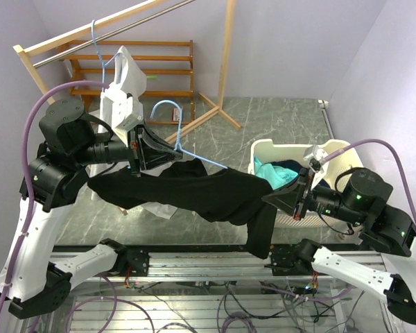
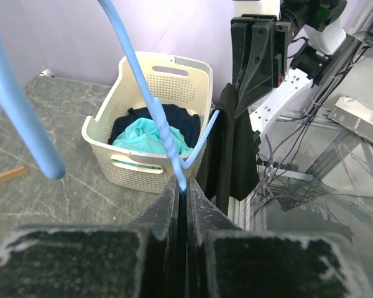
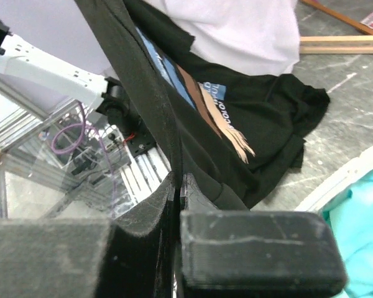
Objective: Remove the t-shirt from the hanger
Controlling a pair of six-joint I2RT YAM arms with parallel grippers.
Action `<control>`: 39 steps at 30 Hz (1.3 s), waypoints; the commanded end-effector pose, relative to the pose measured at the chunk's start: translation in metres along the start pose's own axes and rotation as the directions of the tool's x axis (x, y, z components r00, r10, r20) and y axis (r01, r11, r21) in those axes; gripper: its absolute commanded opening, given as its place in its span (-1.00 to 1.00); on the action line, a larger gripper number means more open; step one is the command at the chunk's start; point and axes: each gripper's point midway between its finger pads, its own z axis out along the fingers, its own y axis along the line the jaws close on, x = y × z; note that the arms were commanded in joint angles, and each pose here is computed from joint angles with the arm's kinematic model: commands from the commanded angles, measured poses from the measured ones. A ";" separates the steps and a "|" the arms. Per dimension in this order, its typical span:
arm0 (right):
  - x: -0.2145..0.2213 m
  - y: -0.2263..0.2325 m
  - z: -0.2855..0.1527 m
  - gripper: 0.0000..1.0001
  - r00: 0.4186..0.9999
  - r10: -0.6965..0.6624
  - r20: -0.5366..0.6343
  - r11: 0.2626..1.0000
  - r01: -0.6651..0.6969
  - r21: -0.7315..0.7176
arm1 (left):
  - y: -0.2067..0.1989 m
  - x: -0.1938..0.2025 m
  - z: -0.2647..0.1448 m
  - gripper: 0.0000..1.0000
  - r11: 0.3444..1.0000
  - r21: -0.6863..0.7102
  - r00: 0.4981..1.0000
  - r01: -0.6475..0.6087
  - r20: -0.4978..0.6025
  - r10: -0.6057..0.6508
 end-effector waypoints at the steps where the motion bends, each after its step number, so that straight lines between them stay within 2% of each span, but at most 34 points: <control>1: 0.017 -0.023 -0.018 -1.00 0.999 0.040 -0.025 0.988 -0.036 0.150 | -0.001 -0.030 -0.007 -0.87 0.995 -0.060 0.994 -0.080 0.071 0.084; 8: 0.021 -0.060 -0.055 -1.00 0.994 0.106 0.035 0.908 -0.111 0.404 | 0.005 -0.039 -0.009 -0.86 0.990 -0.102 0.990 -0.100 0.089 0.109; 17: 0.012 -0.080 -0.107 -1.00 0.971 0.138 0.193 0.806 -0.224 0.549 | 0.008 -0.050 -0.012 -0.86 0.984 -0.143 0.985 -0.110 0.120 0.128; 20: 0.011 -0.079 -0.114 -1.00 0.967 0.140 0.215 0.803 -0.238 0.547 | 0.008 -0.052 -0.012 -0.86 0.983 -0.147 0.983 -0.109 0.130 0.129; 24: 0.023 -0.068 -0.093 -1.00 0.980 0.151 0.131 0.856 -0.196 0.479 | 0.007 -0.055 -0.013 -0.86 0.983 -0.153 0.980 -0.103 0.152 0.127; 26: 0.031 -0.055 -0.073 -1.00 0.987 0.151 0.062 0.906 -0.163 0.391 | 0.007 -0.056 -0.011 -0.86 0.984 -0.146 0.979 -0.097 0.163 0.121; 27: 0.033 -0.047 -0.065 -0.92 0.988 0.146 0.040 0.927 -0.151 0.342 | 0.008 -0.055 -0.010 -0.86 0.986 -0.140 0.980 -0.091 0.162 0.113; 29: 0.032 -0.026 -0.051 -0.48 0.993 0.119 0.013 0.971 -0.119 0.207 | 0.010 -0.050 -0.007 -0.86 0.988 -0.132 0.984 -0.078 0.151 0.098; 32: 0.014 0.002 -0.048 -0.22 0.996 0.073 0.049 0.996 -0.076 0.049 | 0.015 -0.035 -0.003 -0.86 0.991 -0.120 0.991 -0.063 0.110 0.077; 39: -0.049 0.042 -0.060 -0.19 0.980 -0.039 0.196 0.991 0.064 -0.120 | 0.015 0.015 0.009 -0.86 1.000 -0.008 1.000 -0.008 -0.017 0.008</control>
